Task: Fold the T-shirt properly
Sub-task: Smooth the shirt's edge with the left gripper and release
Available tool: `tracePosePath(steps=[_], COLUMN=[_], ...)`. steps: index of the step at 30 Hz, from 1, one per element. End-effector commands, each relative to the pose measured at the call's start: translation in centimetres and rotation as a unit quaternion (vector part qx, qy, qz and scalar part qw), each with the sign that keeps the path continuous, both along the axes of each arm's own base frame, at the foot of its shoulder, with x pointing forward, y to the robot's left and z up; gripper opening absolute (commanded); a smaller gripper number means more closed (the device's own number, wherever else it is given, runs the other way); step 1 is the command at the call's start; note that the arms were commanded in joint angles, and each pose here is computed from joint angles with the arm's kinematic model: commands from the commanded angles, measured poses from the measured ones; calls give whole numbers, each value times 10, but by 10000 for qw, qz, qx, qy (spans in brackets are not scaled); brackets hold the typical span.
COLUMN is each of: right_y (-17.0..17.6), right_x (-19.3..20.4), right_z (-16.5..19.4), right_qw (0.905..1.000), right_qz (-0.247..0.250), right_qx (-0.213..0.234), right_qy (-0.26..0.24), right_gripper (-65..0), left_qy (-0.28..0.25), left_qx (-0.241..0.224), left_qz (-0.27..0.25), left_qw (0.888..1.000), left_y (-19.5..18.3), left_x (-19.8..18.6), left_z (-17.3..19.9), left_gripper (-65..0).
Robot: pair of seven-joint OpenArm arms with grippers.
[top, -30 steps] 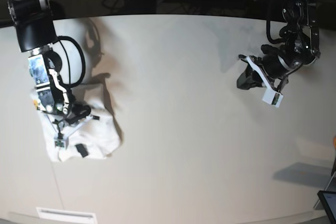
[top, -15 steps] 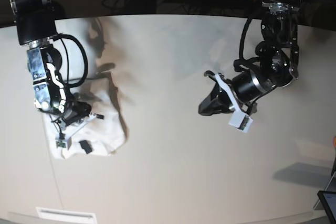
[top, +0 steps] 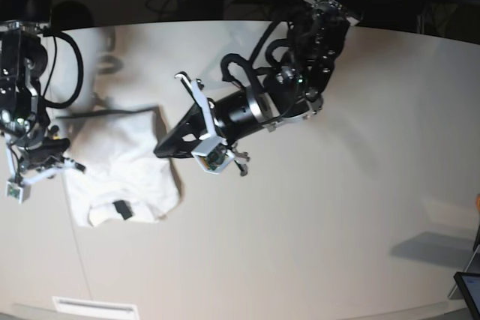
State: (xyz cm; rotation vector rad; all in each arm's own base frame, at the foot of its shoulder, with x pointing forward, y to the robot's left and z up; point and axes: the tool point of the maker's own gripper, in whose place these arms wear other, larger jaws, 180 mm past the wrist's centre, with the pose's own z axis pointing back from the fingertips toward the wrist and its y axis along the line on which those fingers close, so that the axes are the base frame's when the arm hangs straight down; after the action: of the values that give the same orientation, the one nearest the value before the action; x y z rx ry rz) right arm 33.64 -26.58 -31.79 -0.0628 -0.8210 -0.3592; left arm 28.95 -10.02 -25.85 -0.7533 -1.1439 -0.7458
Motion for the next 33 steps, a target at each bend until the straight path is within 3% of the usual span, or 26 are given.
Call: tracePosePath(steps=[1,7,13,19,25,33], right_y=[-10,-5,3,11,13,3], right_x=[2,-18,-18,-20,-30,-40], right_z=[15,5,2,-7,-49,-78], right_qw=[9995,9968,9948,9955,9964,9960], right_qz=[34,501,789,812,806,720], right_qx=[-218,-532,-560,-421,-176,-147], right_qy=[-238,-314,-311,-241,217,508], right_gripper=[-650,-650,-650,-650,-650,-650], left_qy=[-157,-161,-391,36,412,882], left_qx=[-154,-250,-198,-42,215,550], left_qz=[11,-107,-403,-418,-376,-361], left_qw=[9998,9995,9982,9991,9982,9939], left_y=[-7,-33,-54,-63,-55,-47], left_x=[8,11,3,2,-3,-13], left_z=[10,-11,-26,-63,-97,-139], left_gripper=[-650,-650,-650,-650,-650,-650])
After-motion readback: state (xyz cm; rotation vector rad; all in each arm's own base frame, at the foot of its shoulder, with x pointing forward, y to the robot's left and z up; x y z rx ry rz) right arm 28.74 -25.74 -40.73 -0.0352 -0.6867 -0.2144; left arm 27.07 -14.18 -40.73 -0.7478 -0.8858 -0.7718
